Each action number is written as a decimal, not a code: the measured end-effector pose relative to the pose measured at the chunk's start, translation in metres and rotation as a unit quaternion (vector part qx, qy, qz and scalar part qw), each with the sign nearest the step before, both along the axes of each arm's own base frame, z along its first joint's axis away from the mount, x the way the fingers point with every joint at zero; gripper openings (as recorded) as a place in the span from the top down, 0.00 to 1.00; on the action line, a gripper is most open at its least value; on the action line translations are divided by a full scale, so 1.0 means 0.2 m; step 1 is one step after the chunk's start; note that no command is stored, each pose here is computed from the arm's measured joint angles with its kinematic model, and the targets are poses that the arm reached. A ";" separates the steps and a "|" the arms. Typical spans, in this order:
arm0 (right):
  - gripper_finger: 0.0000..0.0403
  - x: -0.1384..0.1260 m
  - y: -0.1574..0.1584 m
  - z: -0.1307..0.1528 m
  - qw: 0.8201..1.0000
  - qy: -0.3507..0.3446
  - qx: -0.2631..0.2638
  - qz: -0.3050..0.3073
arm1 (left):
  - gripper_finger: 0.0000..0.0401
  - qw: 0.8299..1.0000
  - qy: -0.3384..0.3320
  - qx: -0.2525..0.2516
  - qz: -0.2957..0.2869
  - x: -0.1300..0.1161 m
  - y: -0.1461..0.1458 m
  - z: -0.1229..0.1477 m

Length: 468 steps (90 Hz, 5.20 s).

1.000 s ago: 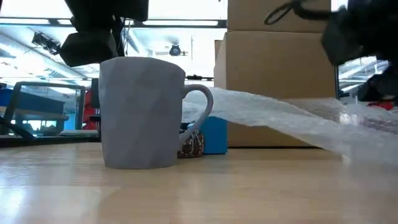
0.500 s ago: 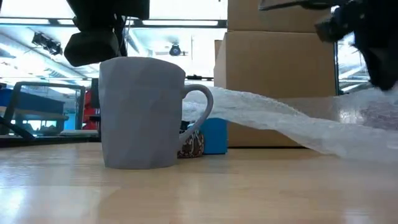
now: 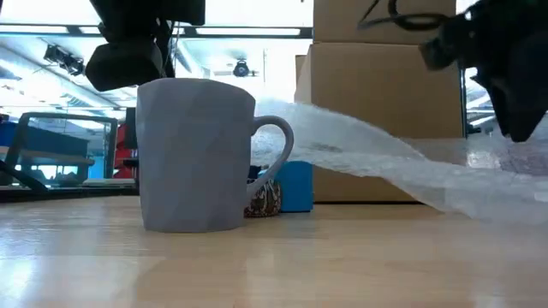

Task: Wrap mug
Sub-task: Wrap the purple mug with the transparent bubble wrap

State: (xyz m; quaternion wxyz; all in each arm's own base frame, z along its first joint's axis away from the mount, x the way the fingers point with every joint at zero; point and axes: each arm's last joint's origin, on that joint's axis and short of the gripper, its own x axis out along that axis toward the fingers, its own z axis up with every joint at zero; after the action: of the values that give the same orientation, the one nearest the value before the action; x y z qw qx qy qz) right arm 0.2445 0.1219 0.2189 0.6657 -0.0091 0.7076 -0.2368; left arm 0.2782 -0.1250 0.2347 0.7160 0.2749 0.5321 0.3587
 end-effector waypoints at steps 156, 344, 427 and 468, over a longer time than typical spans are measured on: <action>0.82 -0.04 -0.13 -0.11 0.999 -0.025 -0.008 -0.044 | 0.58 0.997 -0.058 0.035 -0.020 0.04 0.00 0.00; 0.82 0.11 0.28 0.00 0.915 -0.397 0.002 0.071 | 0.58 0.892 -0.048 -0.404 -0.199 0.27 -0.21 -0.06; 0.68 0.24 0.25 -0.08 0.833 -0.524 0.056 0.169 | 0.99 0.889 -0.078 -0.394 -0.218 0.28 -0.28 0.02; 0.54 0.25 0.17 -0.15 0.818 -0.555 0.083 0.126 | 0.99 0.882 -0.120 -0.376 -0.256 0.30 -0.32 0.06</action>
State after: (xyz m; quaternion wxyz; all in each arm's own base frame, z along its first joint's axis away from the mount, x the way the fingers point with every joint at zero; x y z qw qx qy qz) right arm 0.2938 0.1567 0.1898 0.9680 0.0899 0.2273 -0.0563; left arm 0.3391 -0.1888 0.2475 0.8908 0.0661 0.4483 -0.0338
